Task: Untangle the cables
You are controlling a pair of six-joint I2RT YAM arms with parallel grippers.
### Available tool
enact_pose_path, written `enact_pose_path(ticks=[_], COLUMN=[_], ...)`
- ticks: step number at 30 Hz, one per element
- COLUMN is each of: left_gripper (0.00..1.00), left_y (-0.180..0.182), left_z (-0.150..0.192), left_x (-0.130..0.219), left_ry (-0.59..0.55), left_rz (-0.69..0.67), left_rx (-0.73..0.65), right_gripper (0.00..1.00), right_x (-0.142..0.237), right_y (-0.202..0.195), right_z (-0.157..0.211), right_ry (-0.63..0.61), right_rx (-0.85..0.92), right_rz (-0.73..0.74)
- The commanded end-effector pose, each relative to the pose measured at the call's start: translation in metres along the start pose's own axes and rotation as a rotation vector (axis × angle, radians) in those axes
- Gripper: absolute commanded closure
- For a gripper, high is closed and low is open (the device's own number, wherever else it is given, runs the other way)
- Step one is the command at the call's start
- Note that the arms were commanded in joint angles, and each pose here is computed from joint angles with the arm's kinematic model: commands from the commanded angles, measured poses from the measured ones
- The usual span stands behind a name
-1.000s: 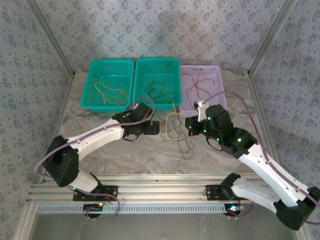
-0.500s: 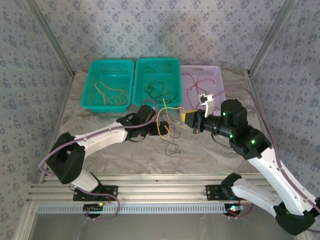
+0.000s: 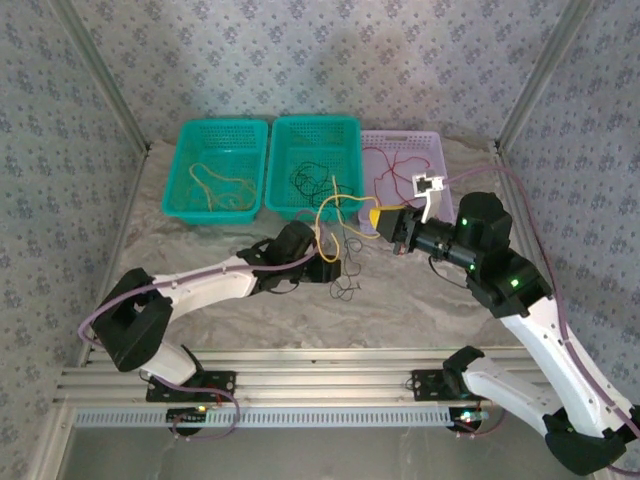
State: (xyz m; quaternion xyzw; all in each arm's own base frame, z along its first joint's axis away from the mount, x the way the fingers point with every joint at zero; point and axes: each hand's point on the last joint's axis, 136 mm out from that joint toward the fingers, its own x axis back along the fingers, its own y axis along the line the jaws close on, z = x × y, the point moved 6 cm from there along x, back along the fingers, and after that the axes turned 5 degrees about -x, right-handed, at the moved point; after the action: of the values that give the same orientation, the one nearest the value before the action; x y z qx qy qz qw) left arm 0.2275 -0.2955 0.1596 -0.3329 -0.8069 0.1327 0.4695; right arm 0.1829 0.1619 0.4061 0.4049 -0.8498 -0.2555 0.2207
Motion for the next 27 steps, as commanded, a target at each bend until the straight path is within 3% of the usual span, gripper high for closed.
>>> enact_pose_path(ticks=[1,3,4,6,13,21,27], left_gripper=[0.72,0.71,0.66,0.41,0.15,0.07,0.15], left_y=[-0.007,-0.008,-0.008,-0.01,-0.029,-0.059,-0.074], left_z=[-0.009,-0.01,-0.011,-0.012,-0.01,0.009,0.024], left_x=[0.012,0.013,0.013,0.014,0.019,0.02,0.01], left_ry=[-0.06,-0.062,-0.064,-0.072,-0.098,-0.057,-0.015], left_rz=[0.02,0.016,0.019,0.033,0.151,0.314,0.388], left_rx=[-0.023,-0.021,-0.022,-0.016,-0.058,-0.175,-0.208], right_gripper=[1.0,1.0,1.0,1.0,1.0,1.0,1.0], right_x=[0.006,0.005,0.005,0.005,0.003,0.0,-0.002], right_y=[0.01,0.01,0.009,0.009,0.008,0.003,-0.001], right_z=[-0.008,-0.007,-0.007,-0.006,-0.007,-0.007,-0.011], right_ry=[-0.03,-0.034,-0.034,-0.031,-0.036,-0.044,-0.071], right_rx=[-0.009,-0.015,-0.017,-0.019,-0.021,-0.028,-0.045], right_rz=[-0.054,-0.059,-0.06,-0.058,-0.062,-0.053,-0.044])
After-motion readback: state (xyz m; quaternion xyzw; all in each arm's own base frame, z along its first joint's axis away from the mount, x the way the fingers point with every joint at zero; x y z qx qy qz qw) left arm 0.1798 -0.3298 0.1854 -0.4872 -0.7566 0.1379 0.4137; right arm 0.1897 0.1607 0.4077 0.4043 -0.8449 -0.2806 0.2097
